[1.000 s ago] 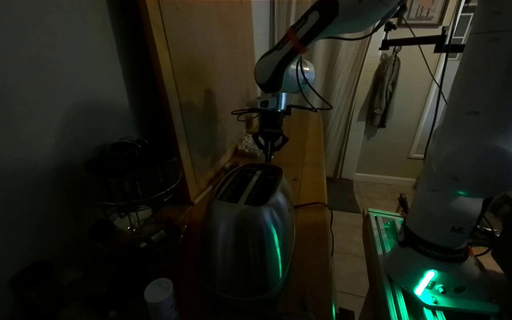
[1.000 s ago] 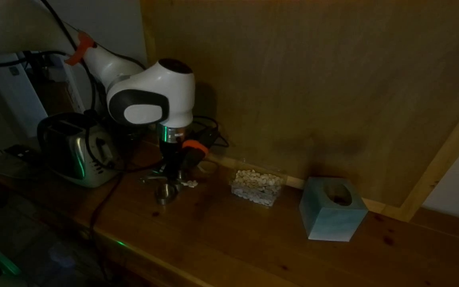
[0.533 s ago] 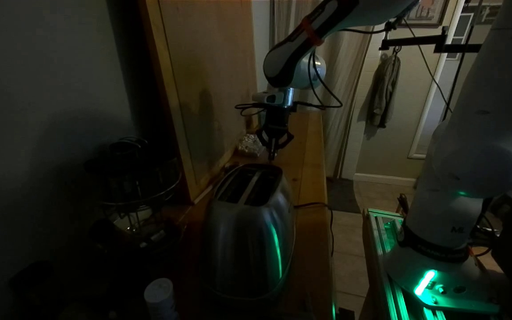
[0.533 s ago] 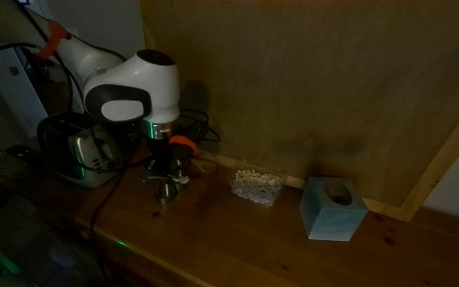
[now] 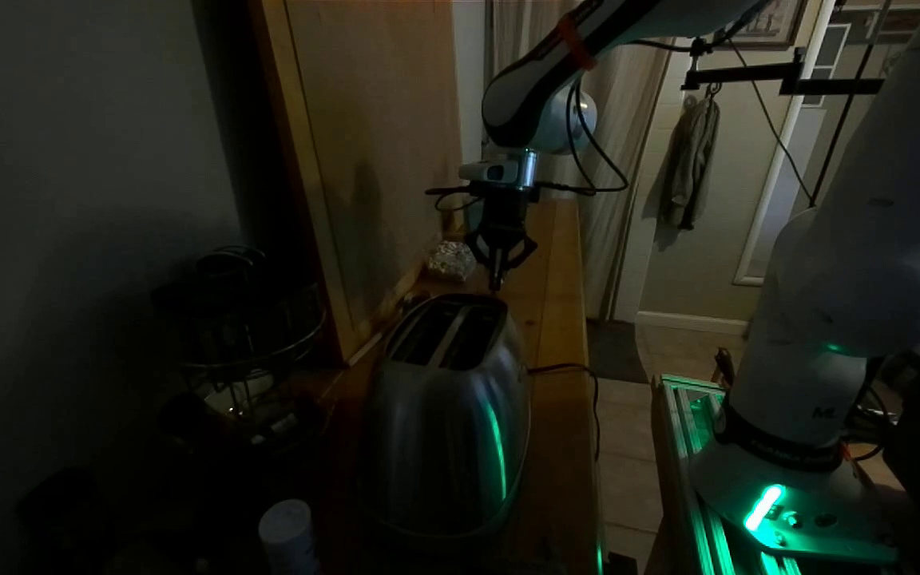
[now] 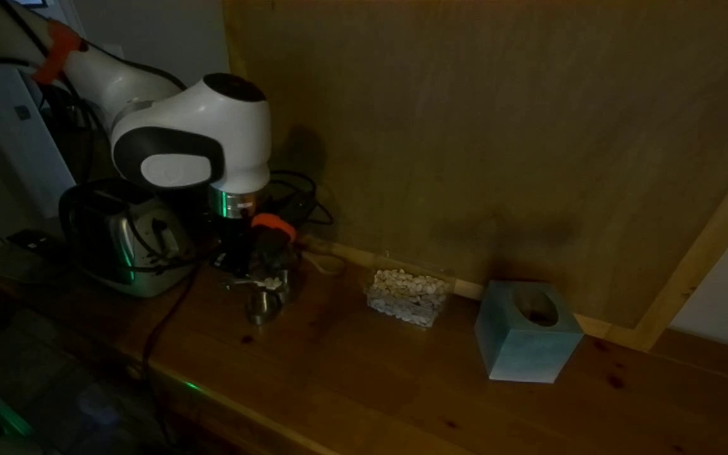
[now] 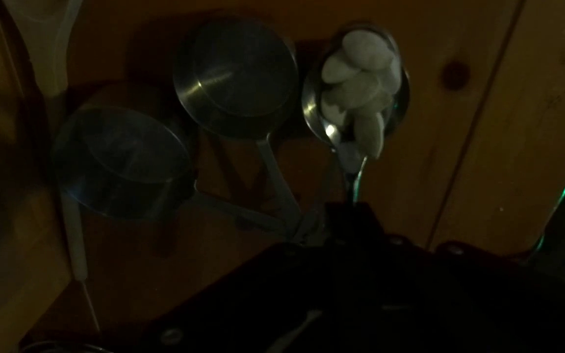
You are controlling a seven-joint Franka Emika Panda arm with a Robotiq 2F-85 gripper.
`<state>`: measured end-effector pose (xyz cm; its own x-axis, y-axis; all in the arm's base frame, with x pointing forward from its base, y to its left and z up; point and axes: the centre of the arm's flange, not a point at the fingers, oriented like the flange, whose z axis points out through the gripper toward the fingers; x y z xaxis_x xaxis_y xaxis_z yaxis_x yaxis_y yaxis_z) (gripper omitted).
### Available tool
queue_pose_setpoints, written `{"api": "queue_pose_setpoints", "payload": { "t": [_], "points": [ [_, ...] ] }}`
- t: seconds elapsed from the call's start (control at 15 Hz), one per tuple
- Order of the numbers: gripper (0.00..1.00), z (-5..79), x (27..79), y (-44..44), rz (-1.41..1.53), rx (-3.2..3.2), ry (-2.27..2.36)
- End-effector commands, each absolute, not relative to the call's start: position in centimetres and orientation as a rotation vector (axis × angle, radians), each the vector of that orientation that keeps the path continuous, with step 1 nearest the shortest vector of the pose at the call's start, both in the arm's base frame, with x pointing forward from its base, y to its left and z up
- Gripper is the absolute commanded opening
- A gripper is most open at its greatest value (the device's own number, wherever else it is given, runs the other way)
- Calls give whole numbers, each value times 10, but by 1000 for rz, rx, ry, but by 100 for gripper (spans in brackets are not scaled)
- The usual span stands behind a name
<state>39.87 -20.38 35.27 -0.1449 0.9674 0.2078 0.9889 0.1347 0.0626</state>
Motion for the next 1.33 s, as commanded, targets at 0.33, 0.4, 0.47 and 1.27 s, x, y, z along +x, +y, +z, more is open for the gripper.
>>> {"api": "queue_pose_setpoints", "payload": {
  "t": [0.33,0.4,0.47,1.27],
  "points": [
    [2,359,389,-207,-450,-1803,-2205],
    [2,358,389,-209,-466,-1787,-2216],
    [2,358,390,-212,-492,-1770,-2207],
    [2,344,403,-236,-670,-1613,-2178]
  ]
}}
